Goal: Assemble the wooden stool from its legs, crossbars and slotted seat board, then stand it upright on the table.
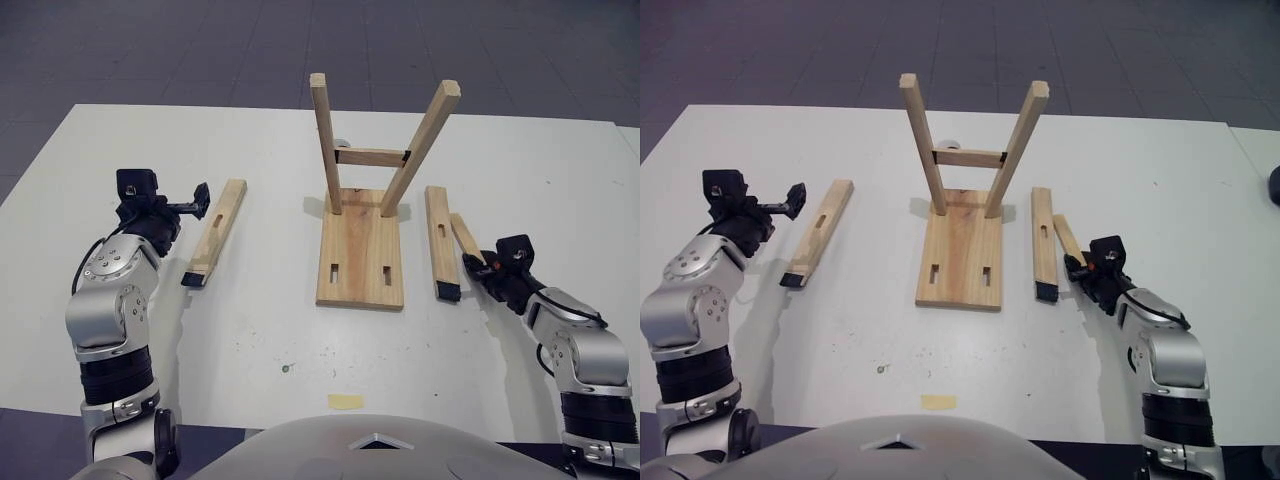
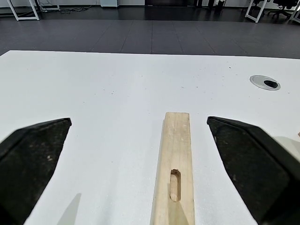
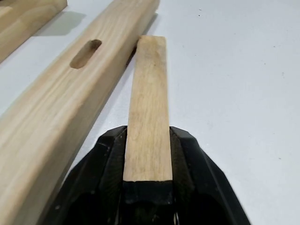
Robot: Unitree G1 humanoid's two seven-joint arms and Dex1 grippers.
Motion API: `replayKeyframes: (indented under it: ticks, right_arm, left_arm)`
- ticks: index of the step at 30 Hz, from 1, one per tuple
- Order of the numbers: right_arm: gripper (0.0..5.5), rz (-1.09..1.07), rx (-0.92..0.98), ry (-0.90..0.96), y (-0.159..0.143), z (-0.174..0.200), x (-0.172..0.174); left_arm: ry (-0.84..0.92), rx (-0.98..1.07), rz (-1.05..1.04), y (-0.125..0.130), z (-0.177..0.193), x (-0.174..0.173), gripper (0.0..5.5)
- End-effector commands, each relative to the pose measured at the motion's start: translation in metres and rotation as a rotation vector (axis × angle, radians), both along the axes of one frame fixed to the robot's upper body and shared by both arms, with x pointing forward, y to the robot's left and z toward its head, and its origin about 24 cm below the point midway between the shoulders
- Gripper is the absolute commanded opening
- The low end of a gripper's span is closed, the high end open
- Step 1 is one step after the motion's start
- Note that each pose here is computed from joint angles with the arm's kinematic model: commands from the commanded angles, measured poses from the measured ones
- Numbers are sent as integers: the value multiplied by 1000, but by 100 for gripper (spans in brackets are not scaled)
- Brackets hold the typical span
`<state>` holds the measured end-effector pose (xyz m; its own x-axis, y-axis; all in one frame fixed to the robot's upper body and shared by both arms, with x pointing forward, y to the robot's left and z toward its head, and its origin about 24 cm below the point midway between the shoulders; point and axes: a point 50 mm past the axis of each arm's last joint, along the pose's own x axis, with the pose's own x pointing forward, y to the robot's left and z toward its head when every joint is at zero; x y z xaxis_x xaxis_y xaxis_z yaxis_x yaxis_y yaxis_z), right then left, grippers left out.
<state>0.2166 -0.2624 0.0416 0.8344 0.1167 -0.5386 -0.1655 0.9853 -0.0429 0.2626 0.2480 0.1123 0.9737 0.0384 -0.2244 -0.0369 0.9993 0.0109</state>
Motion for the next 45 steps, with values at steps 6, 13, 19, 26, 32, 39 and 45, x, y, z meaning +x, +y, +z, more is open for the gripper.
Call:
replayKeyframes:
  ticks: [6, 13, 19, 26, 32, 39, 45]
  right_arm:
    - [130, -93, -35, 58, -3, -21, -6]
    - [130, -182, -96, -281, -14, 21, 28]
    - [130, -215, -187, -762, -15, 105, 59]
    - [130, 124, -115, -1177, 39, 192, 60]
    - [130, 550, 79, -1171, 92, 205, 42]
    - [130, 737, 162, -1053, 128, 180, 30]
    - [130, 803, 152, -1034, 140, 173, 26]
  left_arm:
    - [8, 13, -11, -2, -1, 5, 540]
    - [-97, -6, -30, -5, 20, 11, 540]
    - [-327, -127, -170, -17, 76, 15, 540]
    - [-568, -470, -632, -64, 140, -1, 540]
    - [-542, -660, -806, -90, 148, -4, 540]
    - [-419, -793, -827, -122, 137, -3, 540]
    - [-360, -786, -762, -126, 138, 3, 540]
